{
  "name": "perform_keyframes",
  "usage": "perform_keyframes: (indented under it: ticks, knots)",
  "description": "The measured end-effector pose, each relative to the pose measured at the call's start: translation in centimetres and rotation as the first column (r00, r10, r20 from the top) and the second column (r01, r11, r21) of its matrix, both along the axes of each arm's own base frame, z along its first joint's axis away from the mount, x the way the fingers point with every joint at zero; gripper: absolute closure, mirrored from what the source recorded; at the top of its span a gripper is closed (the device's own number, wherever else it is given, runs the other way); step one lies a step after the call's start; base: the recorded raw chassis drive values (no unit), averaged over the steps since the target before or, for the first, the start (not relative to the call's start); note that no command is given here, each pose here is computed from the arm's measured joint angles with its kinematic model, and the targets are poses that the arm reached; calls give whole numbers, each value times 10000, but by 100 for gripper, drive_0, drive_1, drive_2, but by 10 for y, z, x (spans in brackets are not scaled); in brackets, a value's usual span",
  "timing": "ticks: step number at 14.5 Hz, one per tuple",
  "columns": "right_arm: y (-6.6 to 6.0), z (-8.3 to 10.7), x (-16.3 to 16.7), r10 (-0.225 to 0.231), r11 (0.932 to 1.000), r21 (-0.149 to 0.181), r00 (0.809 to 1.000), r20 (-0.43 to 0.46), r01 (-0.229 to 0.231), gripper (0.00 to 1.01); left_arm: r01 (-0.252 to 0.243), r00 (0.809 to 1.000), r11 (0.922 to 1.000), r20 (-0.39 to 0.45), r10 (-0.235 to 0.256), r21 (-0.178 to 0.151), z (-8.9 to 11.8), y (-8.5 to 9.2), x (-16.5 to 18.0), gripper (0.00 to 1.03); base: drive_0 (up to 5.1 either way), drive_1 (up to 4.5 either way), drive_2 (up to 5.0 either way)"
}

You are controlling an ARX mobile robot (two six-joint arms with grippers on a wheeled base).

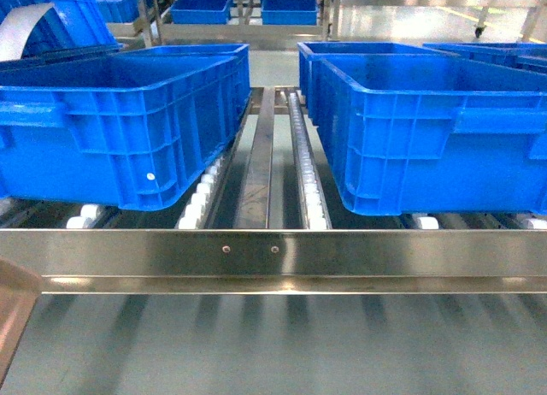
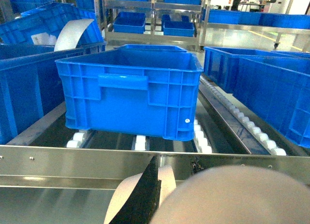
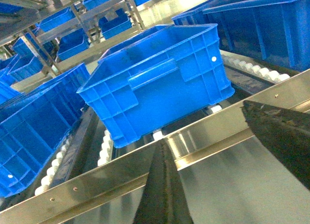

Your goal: Place part in tray to right shelf

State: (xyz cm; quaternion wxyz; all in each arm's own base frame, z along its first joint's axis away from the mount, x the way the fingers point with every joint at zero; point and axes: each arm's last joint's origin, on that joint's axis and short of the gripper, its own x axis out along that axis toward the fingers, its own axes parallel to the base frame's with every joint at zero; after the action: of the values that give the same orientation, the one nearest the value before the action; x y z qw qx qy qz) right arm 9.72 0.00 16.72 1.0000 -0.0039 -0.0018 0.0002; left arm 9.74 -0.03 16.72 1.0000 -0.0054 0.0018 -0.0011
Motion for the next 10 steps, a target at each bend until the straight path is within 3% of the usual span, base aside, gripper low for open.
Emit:
perform_keyframes:
  ticks: [4, 10]
  knots:
    - [0, 0, 0, 0, 10000, 0, 10000, 4, 0, 3, 0, 10000, 10000, 4, 0, 0, 0, 0, 0, 90, 0, 0, 0]
    - [0, 0, 0, 0, 10000, 0, 10000, 4, 0, 3, 0, 10000, 10000, 4, 0, 0, 0, 0, 0, 90, 0, 0, 0]
